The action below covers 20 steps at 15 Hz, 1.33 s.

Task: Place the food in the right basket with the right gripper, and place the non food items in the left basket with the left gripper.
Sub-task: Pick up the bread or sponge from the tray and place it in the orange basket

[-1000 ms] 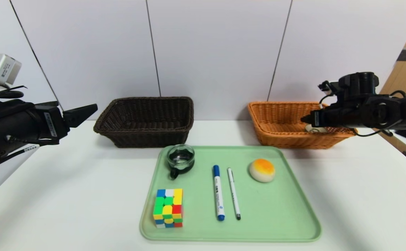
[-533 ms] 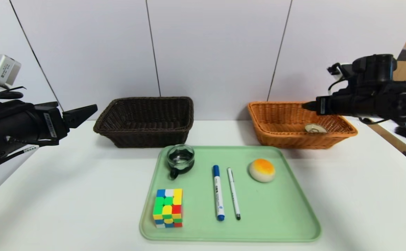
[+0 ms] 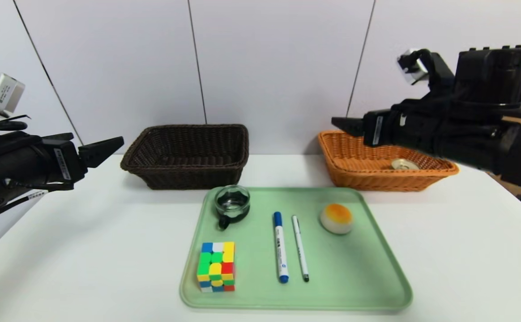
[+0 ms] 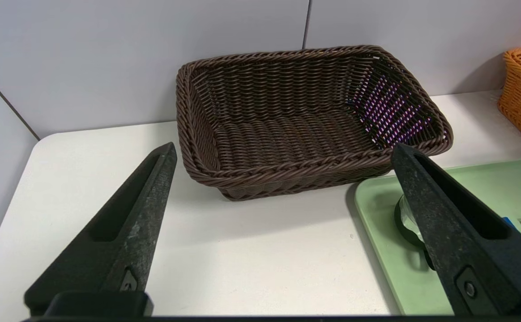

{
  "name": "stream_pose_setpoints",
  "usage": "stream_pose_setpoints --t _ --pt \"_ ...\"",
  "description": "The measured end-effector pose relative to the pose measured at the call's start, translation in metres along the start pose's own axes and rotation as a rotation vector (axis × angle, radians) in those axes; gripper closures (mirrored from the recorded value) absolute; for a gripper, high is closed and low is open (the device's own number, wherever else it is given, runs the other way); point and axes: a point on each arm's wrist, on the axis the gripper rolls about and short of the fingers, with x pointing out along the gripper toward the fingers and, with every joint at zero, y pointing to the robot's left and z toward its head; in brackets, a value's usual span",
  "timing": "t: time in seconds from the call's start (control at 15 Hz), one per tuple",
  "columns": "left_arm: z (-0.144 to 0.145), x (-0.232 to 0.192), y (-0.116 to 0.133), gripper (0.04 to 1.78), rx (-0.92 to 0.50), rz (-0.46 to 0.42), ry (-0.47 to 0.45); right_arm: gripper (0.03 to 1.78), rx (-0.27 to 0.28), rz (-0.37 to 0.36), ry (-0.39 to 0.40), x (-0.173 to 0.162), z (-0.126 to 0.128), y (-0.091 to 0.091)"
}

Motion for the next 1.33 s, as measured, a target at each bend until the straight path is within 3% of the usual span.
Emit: stream_pose_setpoints --t 0.2,0.67,1.13,1.33 --pt "0.001 -0.001 0.0 0.13 0.001 -0.001 -0.006 0.13 -0.008 0.03 0.092 -0.012 -0.03 0.014" --pt "0.0 -0.003 0.0 0.13 0.001 0.001 -0.004 0.12 -0.028 0.034 0.304 -0.011 -0.074 0.017" --pt "0.0 -0.004 -0.001 0.13 0.004 0.002 -0.004 0.12 -0.043 0.029 0.431 0.016 -0.111 0.02" --pt "0.0 -0.004 -0.001 0.13 0.007 0.002 -0.006 0.12 -0.054 -0.012 0.438 0.029 -0.124 0.019"
